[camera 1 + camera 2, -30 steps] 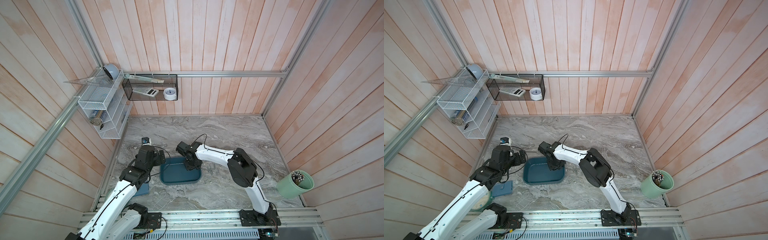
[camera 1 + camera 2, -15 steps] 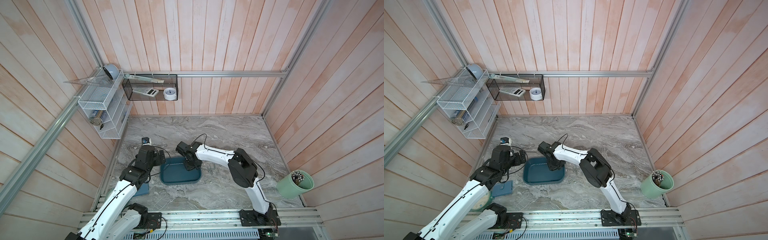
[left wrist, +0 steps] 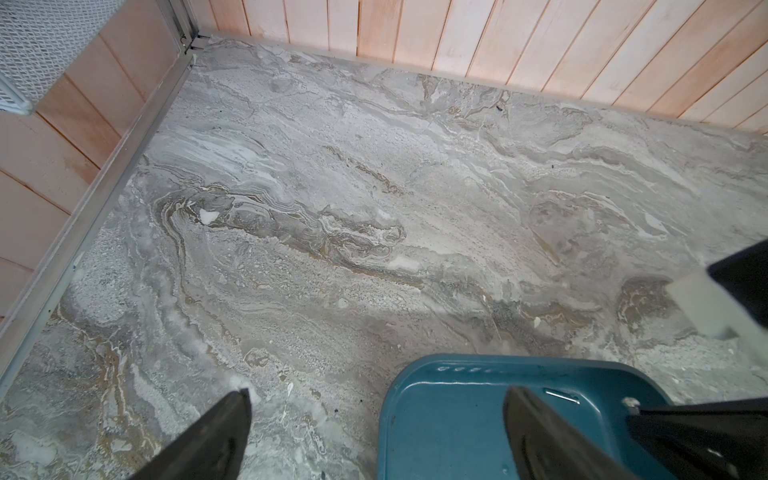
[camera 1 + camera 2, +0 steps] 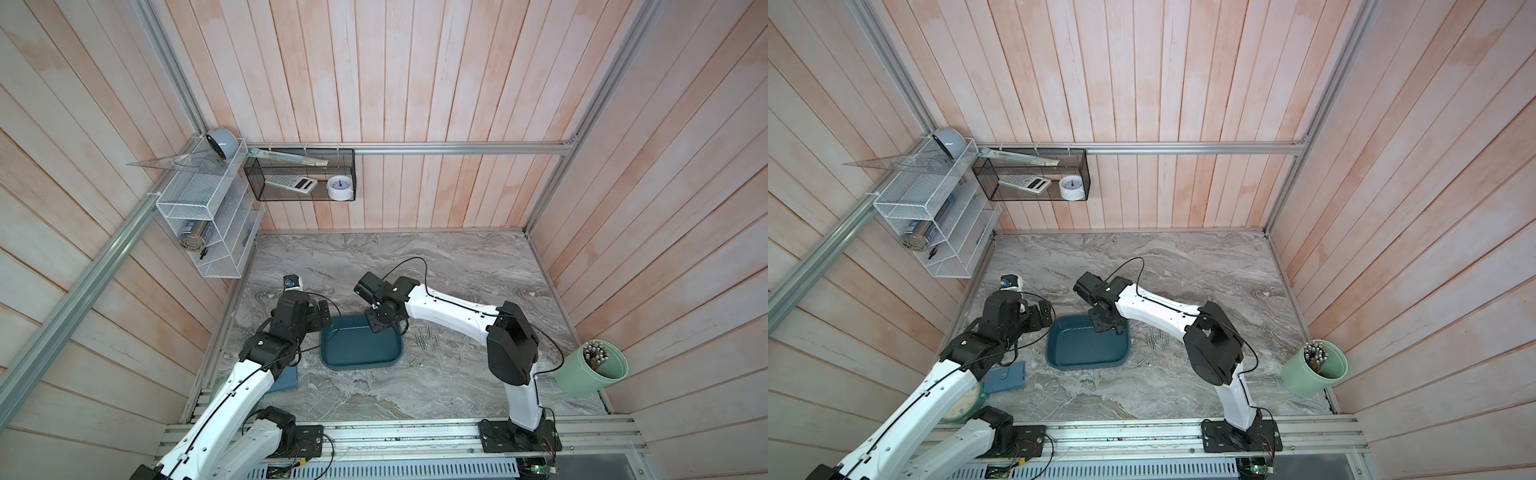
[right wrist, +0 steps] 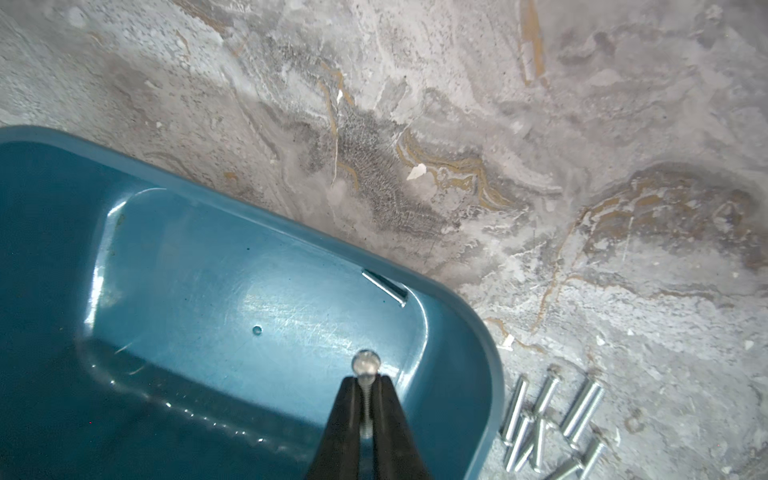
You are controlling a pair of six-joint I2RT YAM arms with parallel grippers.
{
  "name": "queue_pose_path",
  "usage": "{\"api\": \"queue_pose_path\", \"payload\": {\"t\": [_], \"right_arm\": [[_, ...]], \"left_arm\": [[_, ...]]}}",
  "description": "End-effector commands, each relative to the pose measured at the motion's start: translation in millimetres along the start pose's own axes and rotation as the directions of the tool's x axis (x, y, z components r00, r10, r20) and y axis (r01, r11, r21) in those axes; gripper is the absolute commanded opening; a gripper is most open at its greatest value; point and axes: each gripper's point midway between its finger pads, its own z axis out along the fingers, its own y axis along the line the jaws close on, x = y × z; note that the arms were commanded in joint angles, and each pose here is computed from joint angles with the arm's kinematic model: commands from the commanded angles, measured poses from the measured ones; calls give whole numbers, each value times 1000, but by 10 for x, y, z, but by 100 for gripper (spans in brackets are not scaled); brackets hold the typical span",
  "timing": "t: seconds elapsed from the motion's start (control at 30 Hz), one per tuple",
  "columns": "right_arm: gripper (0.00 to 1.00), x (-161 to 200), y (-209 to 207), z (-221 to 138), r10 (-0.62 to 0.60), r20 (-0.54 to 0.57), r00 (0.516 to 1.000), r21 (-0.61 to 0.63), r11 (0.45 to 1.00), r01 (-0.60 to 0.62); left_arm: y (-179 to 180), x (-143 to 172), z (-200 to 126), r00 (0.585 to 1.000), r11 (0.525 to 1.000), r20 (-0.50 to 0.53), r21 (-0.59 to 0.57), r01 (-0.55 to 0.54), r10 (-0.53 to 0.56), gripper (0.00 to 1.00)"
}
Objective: Take out the screws from the storage box
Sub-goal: Pick up the screw from the storage box, then place the screw at the center of the board.
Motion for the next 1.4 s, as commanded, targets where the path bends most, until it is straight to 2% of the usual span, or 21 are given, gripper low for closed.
{"api": "queue_pose_path", "payload": {"t": [0.0,0.27,0.43,0.9,1.13,1.37], "right_arm": [[10,-53,-214,-263,47,60,997,25,998,-49],[10,257,-979,-396,172,57,983,103,979,-177],[10,479,-1245,-366,205,41,978,167,964,-208],[13,921,-1222,190,217,-126,968,192,963,-190],[14,1083,-1236,332,227,-178,958,208,960,-188],[20,1076,-1239,316,225,-175,958,208,960,-188]], "left_arm": [[-12,-71,-38,1000,1000,16,9,10,-10,100],[-21,-80,-44,1000,1000,20,13,11,-11,100],[-27,-80,-37,1000,1000,19,15,11,-11,100],[-20,-63,-24,1000,1000,12,11,9,-9,100],[-20,-59,-22,1000,1000,10,10,8,-8,100],[-20,-62,-20,1000,1000,12,10,10,-11,100]]}}
